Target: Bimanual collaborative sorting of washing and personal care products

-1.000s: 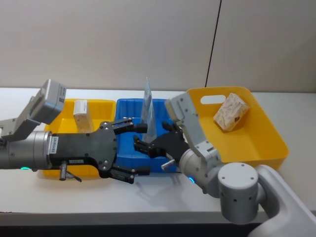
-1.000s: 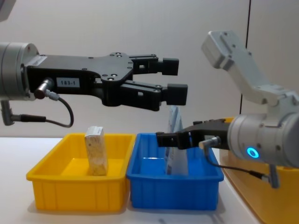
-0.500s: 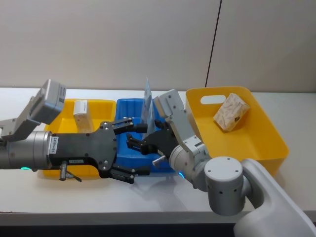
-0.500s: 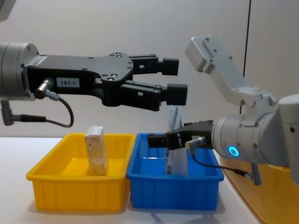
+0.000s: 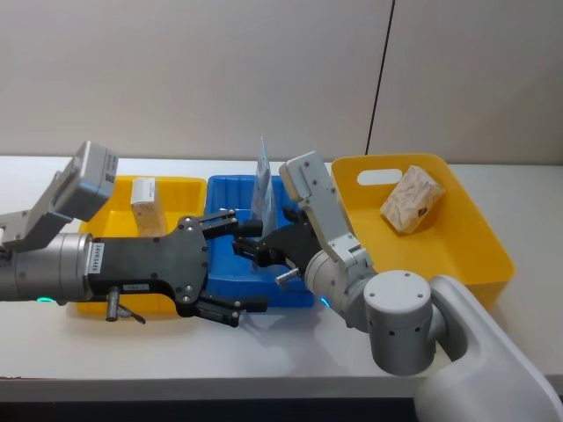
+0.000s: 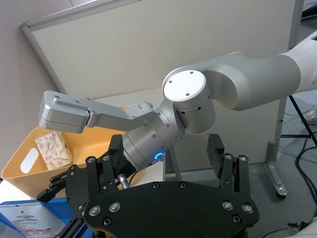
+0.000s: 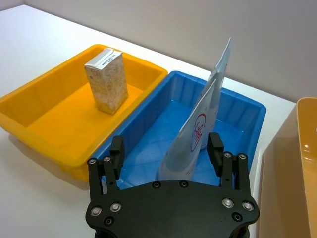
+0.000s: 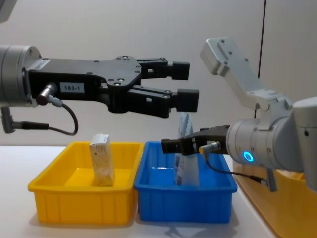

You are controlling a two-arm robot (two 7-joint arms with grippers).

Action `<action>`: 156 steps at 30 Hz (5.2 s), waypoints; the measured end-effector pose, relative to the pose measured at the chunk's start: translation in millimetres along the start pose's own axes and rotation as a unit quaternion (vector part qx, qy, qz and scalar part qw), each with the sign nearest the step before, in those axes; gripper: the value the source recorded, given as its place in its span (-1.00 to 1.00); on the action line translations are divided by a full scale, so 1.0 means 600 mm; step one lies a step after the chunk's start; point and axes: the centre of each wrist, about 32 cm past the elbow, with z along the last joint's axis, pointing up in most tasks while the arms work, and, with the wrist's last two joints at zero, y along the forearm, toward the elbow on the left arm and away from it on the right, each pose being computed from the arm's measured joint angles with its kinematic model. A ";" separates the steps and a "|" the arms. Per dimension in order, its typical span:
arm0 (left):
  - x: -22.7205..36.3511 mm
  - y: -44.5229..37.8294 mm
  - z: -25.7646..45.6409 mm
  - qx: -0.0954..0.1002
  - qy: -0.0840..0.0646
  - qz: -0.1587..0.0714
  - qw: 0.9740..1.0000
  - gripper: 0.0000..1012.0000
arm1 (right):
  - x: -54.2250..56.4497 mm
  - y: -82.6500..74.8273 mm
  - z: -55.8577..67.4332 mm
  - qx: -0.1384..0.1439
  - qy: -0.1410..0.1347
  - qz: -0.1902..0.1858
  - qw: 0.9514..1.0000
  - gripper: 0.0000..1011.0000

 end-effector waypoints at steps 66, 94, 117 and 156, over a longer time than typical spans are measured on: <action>0.0000 0.000 0.000 0.000 0.000 0.000 1.000 0.98 | 0.003 0.026 0.012 -0.002 0.015 -0.027 1.000 -0.96; 0.0000 0.000 0.000 0.000 0.000 0.000 1.000 0.98 | 0.028 -0.035 0.060 0.046 0.024 -0.046 0.998 -0.97; 0.0000 0.000 0.000 0.000 0.000 0.000 1.000 0.98 | 0.091 -0.102 0.112 0.108 0.031 -0.109 0.988 -0.97; 0.0000 0.000 0.000 0.000 0.000 0.000 1.000 0.98 | 0.173 -0.038 0.027 0.005 0.017 -0.206 0.978 0.13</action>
